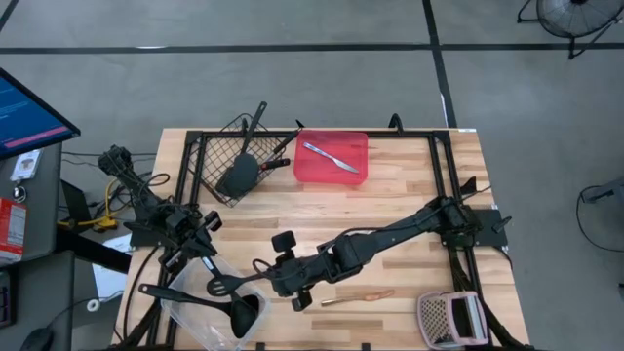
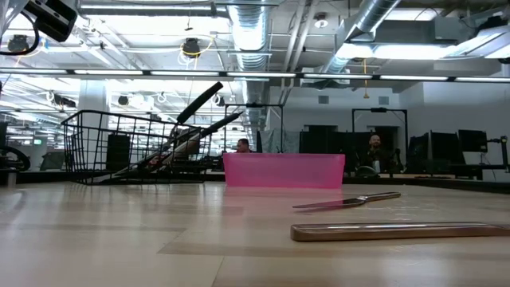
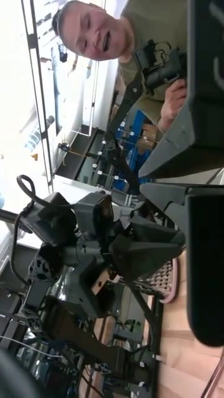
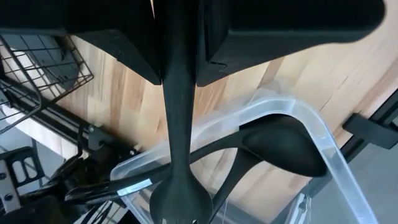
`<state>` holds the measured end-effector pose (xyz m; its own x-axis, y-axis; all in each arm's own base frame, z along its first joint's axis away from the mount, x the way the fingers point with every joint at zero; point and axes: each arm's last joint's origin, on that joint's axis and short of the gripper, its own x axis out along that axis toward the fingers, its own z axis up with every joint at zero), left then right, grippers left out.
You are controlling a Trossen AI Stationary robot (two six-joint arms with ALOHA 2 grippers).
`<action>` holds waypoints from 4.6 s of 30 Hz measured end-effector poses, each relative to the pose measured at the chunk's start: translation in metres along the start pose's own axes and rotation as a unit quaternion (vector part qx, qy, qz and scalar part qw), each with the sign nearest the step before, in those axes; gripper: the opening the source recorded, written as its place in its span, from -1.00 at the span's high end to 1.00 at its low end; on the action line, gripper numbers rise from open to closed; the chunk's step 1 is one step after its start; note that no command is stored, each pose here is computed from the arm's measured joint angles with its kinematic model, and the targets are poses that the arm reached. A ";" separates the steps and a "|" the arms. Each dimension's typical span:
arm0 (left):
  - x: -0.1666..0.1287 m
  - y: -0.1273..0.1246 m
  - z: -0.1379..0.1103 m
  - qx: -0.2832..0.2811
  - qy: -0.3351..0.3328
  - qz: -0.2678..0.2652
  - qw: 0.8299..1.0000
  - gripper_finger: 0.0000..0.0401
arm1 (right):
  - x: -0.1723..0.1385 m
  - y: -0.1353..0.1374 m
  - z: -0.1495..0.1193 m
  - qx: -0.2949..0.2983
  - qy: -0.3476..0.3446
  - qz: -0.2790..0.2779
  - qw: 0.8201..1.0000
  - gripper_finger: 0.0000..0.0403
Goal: Pick & Place Kitchen Items
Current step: Put the slotted spatula into the white bin
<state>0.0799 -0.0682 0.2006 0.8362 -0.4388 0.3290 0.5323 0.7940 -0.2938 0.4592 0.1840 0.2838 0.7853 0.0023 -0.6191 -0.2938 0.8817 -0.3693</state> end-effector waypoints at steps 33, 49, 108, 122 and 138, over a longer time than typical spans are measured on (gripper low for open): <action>-0.002 0.006 0.013 0.027 -0.080 0.129 0.988 0.96 | 0.005 -0.015 -0.010 0.014 0.030 0.004 0.999 0.65; -0.006 0.003 0.033 -0.033 -0.179 0.110 0.977 0.96 | 0.005 -0.014 -0.011 0.012 0.034 0.006 0.999 0.65; 0.094 -0.035 0.105 0.044 0.021 0.330 0.943 -0.07 | -0.003 -0.018 -0.010 0.008 0.062 0.023 0.998 0.65; 0.090 -0.033 0.096 -0.002 0.066 0.330 0.942 -0.07 | -0.035 -0.032 0.008 0.000 0.078 0.027 0.997 0.65; 0.100 0.001 0.084 -0.063 0.128 0.333 0.932 -0.15 | -0.042 -0.030 0.007 0.003 0.103 0.034 0.994 0.65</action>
<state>0.1526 -0.0756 0.3088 0.9821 0.0356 -0.1847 -0.1193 0.8770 -0.4654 0.4386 0.1608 0.3257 0.6355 -0.0343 -0.7714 -0.3379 0.8859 -0.3178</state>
